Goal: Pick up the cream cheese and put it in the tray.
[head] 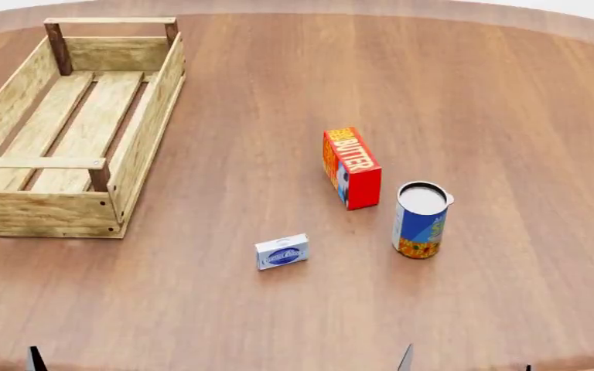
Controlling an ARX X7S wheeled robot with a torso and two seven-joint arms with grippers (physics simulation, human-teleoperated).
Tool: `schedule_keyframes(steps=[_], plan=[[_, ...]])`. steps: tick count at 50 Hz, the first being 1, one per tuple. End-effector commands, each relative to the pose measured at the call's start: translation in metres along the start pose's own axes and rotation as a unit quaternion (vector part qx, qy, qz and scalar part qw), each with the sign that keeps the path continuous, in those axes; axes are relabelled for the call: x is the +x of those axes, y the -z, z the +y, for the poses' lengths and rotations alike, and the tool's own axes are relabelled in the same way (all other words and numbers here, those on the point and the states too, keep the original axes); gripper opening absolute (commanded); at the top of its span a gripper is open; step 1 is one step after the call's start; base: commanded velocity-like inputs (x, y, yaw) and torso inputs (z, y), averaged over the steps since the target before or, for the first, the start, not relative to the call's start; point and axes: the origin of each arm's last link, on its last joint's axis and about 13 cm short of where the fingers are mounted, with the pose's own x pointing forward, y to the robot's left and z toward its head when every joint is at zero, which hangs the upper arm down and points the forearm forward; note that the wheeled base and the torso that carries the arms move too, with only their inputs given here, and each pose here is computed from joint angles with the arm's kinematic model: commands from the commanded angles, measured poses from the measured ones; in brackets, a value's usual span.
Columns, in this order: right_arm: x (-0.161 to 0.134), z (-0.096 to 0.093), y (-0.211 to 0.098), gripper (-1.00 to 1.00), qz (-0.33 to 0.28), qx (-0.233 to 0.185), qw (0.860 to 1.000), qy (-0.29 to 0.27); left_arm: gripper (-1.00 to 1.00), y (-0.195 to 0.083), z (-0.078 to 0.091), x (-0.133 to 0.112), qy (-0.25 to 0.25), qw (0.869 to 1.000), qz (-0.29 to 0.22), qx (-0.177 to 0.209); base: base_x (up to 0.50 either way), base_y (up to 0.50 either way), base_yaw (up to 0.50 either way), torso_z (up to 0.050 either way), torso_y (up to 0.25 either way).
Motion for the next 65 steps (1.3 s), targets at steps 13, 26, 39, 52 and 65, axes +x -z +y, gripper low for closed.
schedule_keyframes(steps=[13,26,39,52,65], plan=[[0.0006,0.0018,0.0023,1.0,0.001,-0.021,1.0,0.003,1.0,0.0018,-0.0001,0.0014,-0.003,1.0,0.001,0.008,0.02,0.0,0.0,0.0,0.0],[-0.0001,0.0028,0.0033,1.0,-0.003,-0.032,0.999,0.003,1.0,0.0015,-0.0003,0.0013,-0.002,1.0,0.002,0.008,0.05,0.05,0.0,0.0,0.0],[-0.0001,0.0026,0.0036,1.0,-0.005,-0.031,0.999,0.004,1.0,0.0014,-0.0006,0.0009,-0.002,1.0,-0.001,0.008,0.13,0.16,0.0,0.0,0.0],[-0.0001,0.0028,0.0036,1.0,-0.006,-0.035,0.999,0.005,1.0,0.0014,-0.0004,0.0006,-0.002,1.0,0.0,0.006,0.17,0.19,0.0,0.0,0.0],[-0.001,0.0039,0.0041,1.0,-0.012,-0.048,0.999,0.008,1.0,0.0007,-0.0001,0.0002,-0.001,1.0,0.0,0.006,0.14,0.2,0.0,0.0,0.0]])
